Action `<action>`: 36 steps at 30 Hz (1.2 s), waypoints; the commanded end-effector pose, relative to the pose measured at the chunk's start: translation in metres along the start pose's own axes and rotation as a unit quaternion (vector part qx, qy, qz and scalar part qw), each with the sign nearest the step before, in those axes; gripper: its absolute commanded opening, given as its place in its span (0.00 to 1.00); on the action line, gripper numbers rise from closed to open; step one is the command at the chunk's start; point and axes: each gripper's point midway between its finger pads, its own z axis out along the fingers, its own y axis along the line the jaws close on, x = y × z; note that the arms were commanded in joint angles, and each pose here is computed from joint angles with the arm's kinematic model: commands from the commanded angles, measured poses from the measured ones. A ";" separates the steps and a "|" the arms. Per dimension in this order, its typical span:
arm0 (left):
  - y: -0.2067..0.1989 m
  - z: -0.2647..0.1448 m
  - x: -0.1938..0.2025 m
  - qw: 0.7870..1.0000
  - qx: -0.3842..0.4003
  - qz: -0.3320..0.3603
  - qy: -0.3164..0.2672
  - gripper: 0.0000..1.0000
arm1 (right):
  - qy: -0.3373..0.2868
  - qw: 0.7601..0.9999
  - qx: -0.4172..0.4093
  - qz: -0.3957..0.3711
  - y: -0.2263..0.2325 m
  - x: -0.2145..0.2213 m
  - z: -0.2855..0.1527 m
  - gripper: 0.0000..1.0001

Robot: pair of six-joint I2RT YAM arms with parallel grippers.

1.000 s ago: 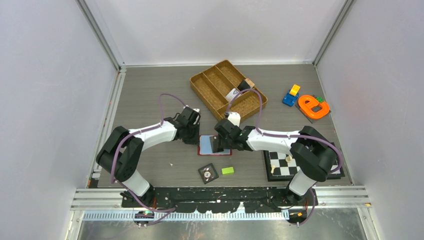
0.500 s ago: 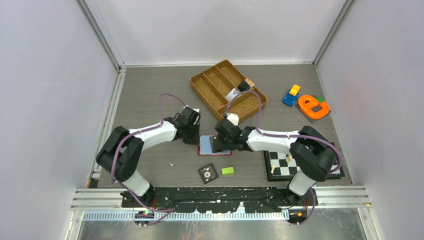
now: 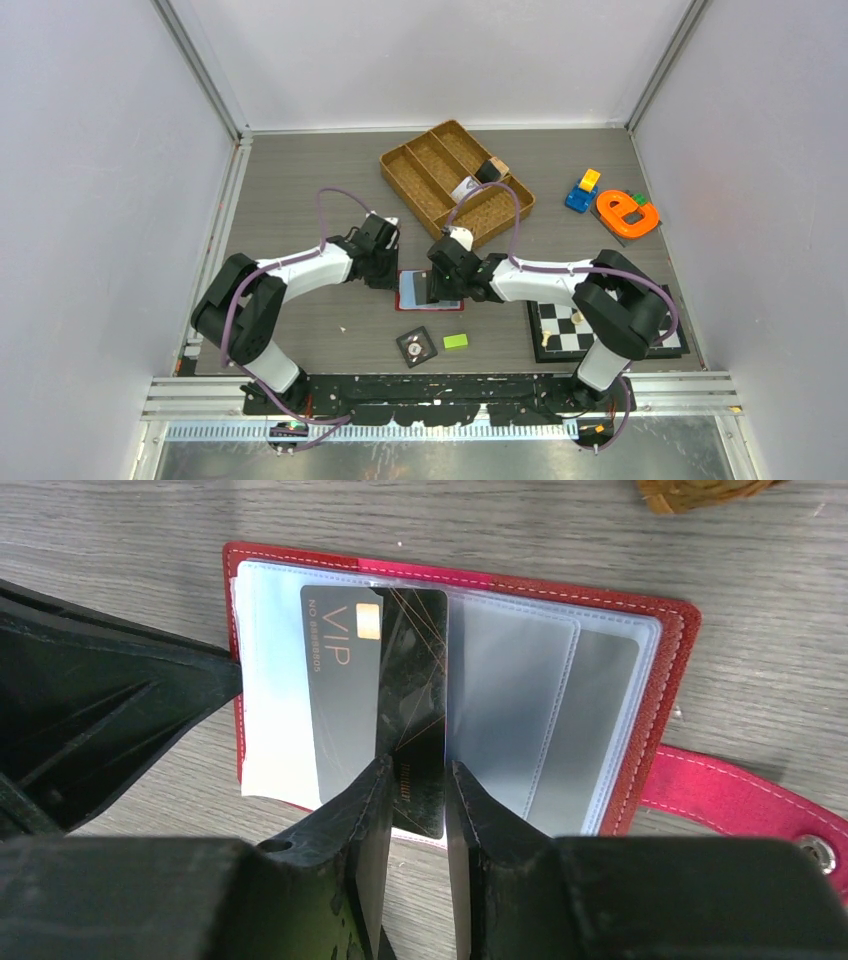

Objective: Put the credit cards into the card holder
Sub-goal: Insert the credit card into the card holder.

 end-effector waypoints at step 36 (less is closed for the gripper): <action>-0.014 -0.007 0.011 0.999 0.039 -0.023 0.014 0.06 | -0.011 0.997 -0.059 0.051 0.050 -0.021 -0.002 0.35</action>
